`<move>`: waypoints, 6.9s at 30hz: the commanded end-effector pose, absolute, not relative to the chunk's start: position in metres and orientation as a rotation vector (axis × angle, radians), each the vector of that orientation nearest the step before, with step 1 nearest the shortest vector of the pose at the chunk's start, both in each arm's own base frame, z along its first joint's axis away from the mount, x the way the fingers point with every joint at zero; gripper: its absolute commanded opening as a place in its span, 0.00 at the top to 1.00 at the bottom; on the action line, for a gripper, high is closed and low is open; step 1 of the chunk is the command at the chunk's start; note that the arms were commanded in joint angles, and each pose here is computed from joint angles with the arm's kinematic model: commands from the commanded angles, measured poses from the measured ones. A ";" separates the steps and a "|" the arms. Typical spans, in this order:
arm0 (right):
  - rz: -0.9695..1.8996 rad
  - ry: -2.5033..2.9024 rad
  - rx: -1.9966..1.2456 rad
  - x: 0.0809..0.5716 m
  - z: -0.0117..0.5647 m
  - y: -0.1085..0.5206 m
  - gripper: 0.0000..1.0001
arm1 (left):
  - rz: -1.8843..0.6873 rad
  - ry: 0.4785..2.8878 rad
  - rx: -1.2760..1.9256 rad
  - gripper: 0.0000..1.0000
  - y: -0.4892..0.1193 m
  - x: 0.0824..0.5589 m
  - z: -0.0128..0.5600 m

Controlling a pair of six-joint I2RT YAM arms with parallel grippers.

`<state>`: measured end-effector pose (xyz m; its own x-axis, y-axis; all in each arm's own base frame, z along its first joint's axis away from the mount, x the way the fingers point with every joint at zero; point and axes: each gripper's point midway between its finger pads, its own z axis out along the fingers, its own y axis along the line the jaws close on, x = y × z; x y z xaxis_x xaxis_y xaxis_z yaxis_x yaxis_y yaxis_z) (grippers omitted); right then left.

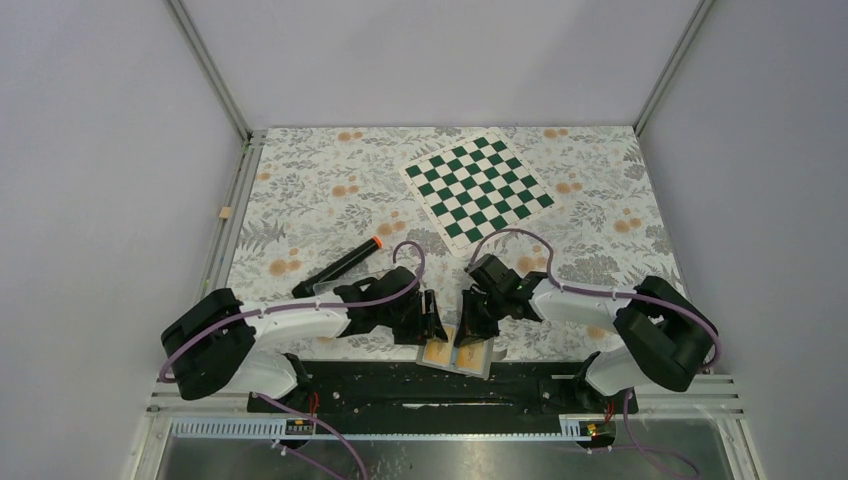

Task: Put the credit cards into the card holder
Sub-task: Insert the credit card into the card holder.

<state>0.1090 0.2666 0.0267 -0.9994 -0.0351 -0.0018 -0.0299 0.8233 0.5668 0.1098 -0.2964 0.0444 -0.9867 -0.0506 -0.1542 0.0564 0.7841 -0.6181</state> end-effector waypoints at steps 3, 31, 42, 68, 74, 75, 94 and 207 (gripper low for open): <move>-0.984 -2.977 0.062 0.114 0.027 0.287 1.00 | -1.006 2.817 0.032 0.44 -0.306 0.112 0.046; -0.892 -2.977 0.061 0.107 0.012 0.278 1.00 | -0.687 2.841 0.204 0.64 -0.315 0.109 0.046; -0.901 -2.970 0.065 0.106 0.014 0.279 1.00 | -0.544 2.826 0.266 0.66 -0.313 0.112 0.064; -0.897 -2.949 0.069 0.103 0.009 0.279 1.00 | -0.266 2.878 0.415 0.56 -0.307 0.105 0.038; -0.896 -2.947 0.070 0.103 0.008 0.279 1.00 | -0.243 2.896 0.391 0.45 -0.303 0.103 0.031; -0.896 -2.946 0.070 0.103 0.009 0.279 1.00 | -0.237 2.897 0.388 0.43 -0.302 0.103 0.030; -0.895 -2.937 0.070 0.101 0.007 0.280 1.00 | -0.397 2.886 0.320 0.75 -0.309 0.099 0.033; -1.213 -2.996 0.064 0.119 0.075 0.262 0.40 | -0.954 2.706 0.372 0.84 -0.355 0.093 0.095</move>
<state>0.1234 0.2542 0.0727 -0.9912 0.0184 -0.1314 -0.0730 0.7512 0.6560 0.0897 -0.3395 0.0741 -0.9456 0.1783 -0.2721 0.2974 0.8127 -0.5011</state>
